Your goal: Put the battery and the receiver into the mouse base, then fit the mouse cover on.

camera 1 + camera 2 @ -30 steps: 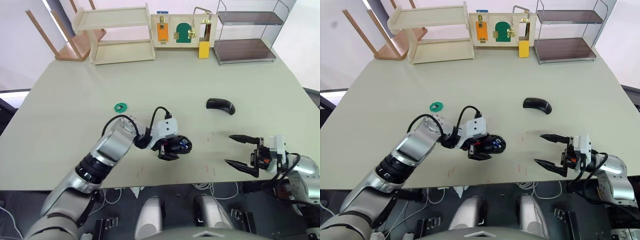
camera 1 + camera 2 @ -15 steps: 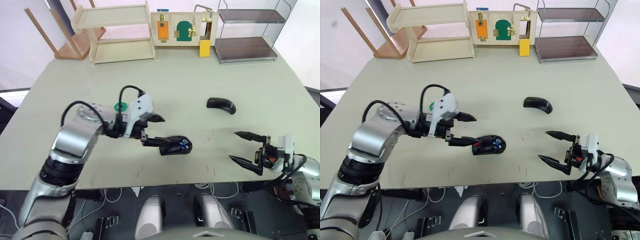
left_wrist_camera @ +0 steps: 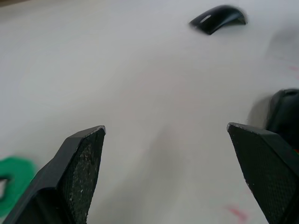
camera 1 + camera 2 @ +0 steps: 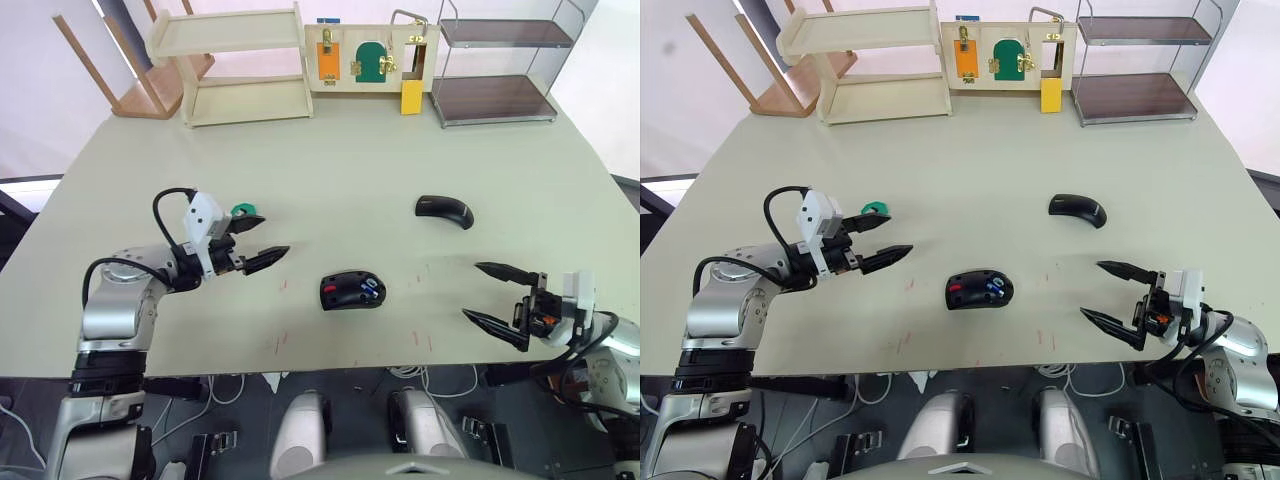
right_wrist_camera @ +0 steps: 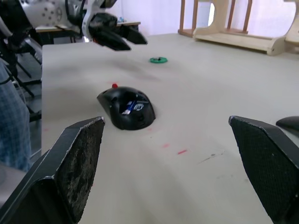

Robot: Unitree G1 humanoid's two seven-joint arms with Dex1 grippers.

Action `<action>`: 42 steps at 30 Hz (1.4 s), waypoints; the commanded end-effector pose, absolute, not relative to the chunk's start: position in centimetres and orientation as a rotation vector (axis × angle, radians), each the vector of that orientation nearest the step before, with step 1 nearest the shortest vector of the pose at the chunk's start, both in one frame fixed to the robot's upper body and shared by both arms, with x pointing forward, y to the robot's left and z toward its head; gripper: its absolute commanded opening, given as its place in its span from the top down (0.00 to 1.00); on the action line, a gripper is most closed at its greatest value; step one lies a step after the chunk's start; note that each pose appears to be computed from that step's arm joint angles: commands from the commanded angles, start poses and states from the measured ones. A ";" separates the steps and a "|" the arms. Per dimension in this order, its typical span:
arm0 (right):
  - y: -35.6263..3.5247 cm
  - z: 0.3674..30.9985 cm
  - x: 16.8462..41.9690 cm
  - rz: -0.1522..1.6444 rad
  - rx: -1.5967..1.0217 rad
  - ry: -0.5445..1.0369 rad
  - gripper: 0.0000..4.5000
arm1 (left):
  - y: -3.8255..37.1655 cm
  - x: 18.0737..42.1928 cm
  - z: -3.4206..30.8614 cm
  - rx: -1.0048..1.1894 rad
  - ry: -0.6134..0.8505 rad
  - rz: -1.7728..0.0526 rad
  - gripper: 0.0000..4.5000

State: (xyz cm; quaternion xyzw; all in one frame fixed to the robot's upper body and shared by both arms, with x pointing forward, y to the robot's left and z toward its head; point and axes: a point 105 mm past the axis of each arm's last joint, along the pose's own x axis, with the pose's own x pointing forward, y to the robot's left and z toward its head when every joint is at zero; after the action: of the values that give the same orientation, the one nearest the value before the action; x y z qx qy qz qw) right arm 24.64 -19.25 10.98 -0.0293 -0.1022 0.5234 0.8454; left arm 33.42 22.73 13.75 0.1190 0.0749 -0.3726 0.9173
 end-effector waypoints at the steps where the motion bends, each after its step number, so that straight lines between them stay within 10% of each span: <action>1: -19.9 12.0 24.8 1.056 -0.066 -0.282 0.00 | 24.4 34.4 15.5 0.264 0.063 -0.683 0.01; 21: -20.6 11.3 24.5 1.049 -0.106 -0.286 0.00 | 28.6 37.5 14.7 0.243 0.182 -0.491 0.01; 26: -20.7 11.3 24.5 1.050 -0.109 -0.286 0.00 | 28.0 37.8 14.4 0.271 0.237 -0.512 0.28; 42: -20.9 11.5 24.5 1.059 -0.115 -0.275 0.00 | 27.5 38.7 13.4 0.238 0.276 -0.442 0.40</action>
State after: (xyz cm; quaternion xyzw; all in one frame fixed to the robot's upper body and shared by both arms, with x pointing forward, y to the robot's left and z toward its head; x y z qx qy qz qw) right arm 24.57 -20.25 10.61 -0.0472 -0.1134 0.5099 0.8514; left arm 38.34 27.49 12.04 0.1084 0.1640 -0.2231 0.9548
